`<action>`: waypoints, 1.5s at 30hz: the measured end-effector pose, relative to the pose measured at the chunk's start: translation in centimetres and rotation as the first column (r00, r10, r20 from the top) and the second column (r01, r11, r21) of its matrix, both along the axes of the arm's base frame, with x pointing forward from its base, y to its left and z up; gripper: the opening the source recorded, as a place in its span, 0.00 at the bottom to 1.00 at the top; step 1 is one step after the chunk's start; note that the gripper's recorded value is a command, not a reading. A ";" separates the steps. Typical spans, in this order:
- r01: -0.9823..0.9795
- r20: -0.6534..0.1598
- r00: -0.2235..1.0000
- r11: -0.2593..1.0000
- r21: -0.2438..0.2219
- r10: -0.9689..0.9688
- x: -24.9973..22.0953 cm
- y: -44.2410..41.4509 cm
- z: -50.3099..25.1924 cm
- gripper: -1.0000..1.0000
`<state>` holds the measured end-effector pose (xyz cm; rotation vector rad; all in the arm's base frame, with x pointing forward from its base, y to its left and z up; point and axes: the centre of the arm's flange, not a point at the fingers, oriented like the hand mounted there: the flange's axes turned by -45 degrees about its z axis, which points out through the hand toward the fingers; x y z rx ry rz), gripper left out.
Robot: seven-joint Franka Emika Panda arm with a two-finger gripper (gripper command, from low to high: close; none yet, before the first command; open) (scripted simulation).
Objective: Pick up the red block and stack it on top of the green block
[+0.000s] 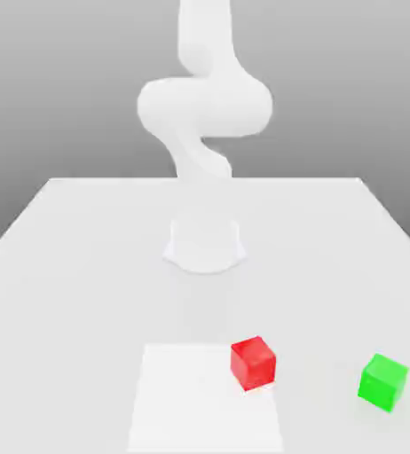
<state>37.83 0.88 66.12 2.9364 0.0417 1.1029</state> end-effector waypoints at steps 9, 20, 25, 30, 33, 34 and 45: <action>-0.168 -0.336 0.931 0.984 -0.057 0.140 6.1 3.6 -22.4 0.50; -0.368 -0.651 0.708 0.930 -0.008 0.275 -0.4 6.3 -45.7 0.50; -0.371 -0.658 0.700 0.929 -0.005 0.277 -0.7 6.3 -50.7 0.50; -0.371 -0.658 0.700 0.928 -0.005 0.277 -0.8 6.3 -51.4 0.00; -0.371 -0.658 0.700 0.929 -0.005 0.276 -0.8 6.3 -51.5 0.00; -0.371 -0.658 0.700 0.929 -0.005 0.276 -0.7 6.3 -50.8 0.00; -0.673 -0.659 0.559 0.740 -0.005 0.503 1.1 17.6 -43.2 0.00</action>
